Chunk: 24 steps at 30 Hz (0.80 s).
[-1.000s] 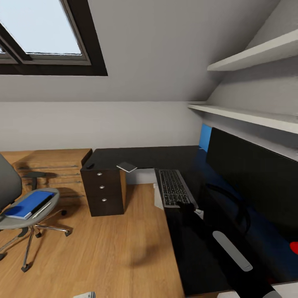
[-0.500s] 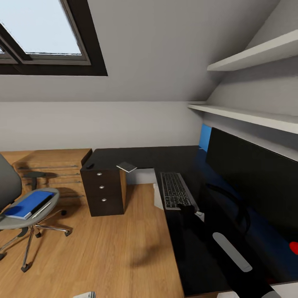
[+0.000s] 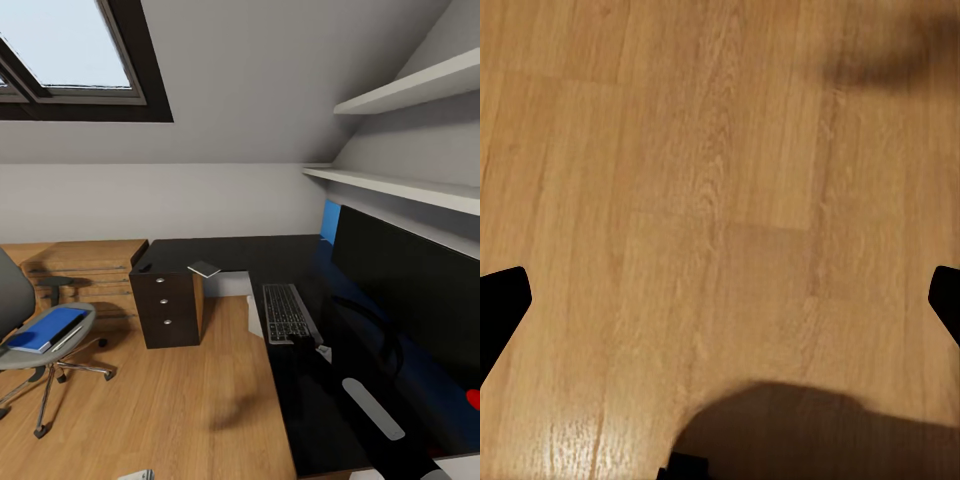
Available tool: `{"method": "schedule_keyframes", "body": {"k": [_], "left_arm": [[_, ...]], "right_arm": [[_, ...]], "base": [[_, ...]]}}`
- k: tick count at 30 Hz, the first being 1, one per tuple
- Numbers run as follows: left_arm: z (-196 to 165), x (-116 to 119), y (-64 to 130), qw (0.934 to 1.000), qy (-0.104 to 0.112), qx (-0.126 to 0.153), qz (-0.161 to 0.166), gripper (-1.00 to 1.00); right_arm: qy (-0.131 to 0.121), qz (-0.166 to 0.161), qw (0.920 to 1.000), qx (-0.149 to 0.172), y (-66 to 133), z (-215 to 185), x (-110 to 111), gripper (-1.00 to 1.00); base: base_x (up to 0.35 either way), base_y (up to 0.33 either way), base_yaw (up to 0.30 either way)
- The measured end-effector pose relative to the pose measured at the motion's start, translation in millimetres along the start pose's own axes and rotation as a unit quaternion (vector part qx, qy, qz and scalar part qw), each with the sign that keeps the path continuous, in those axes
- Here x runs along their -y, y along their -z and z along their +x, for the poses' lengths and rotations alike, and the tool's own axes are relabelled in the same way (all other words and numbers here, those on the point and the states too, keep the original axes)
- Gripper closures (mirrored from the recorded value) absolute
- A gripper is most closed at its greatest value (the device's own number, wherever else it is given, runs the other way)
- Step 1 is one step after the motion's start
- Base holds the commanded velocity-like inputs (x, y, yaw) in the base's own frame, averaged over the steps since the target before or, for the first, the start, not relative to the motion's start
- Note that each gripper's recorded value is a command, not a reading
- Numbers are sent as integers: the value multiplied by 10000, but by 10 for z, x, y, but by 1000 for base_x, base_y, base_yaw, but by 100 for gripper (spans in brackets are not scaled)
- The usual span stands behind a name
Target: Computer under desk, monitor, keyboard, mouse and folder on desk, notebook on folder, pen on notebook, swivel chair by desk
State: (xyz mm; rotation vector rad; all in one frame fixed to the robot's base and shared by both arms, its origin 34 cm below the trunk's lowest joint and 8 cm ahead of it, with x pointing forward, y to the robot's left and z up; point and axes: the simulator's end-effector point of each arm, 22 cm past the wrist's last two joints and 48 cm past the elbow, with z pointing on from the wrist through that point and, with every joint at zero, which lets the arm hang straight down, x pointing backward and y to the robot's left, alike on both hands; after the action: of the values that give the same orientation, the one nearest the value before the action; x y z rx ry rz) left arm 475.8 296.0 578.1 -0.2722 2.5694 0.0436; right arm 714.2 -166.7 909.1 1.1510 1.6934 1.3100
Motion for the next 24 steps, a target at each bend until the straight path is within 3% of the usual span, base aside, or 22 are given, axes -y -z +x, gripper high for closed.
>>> {"method": "schedule_keyframes", "body": {"k": [1,4,9,24], "left_arm": [[0,0,0,10000,0,1,0,-100],[1,0,0,10000,0,-3,1,-100],[1,1,0,10000,-1,-2,2,-100],[0,1,0,10000,-1,0,2,-100]], "right_arm": [[88,9,10000,5,-1,0,4,100],[1075,51,9942,87,-2,-47,25,100],[1178,-232,9927,86,5,-52,-81,100],[1178,-201,9928,91,5,-76,-10,100]], "base": [[0,0,0],[0,0,0],[0,0,0],[-1,-4,0]]}}
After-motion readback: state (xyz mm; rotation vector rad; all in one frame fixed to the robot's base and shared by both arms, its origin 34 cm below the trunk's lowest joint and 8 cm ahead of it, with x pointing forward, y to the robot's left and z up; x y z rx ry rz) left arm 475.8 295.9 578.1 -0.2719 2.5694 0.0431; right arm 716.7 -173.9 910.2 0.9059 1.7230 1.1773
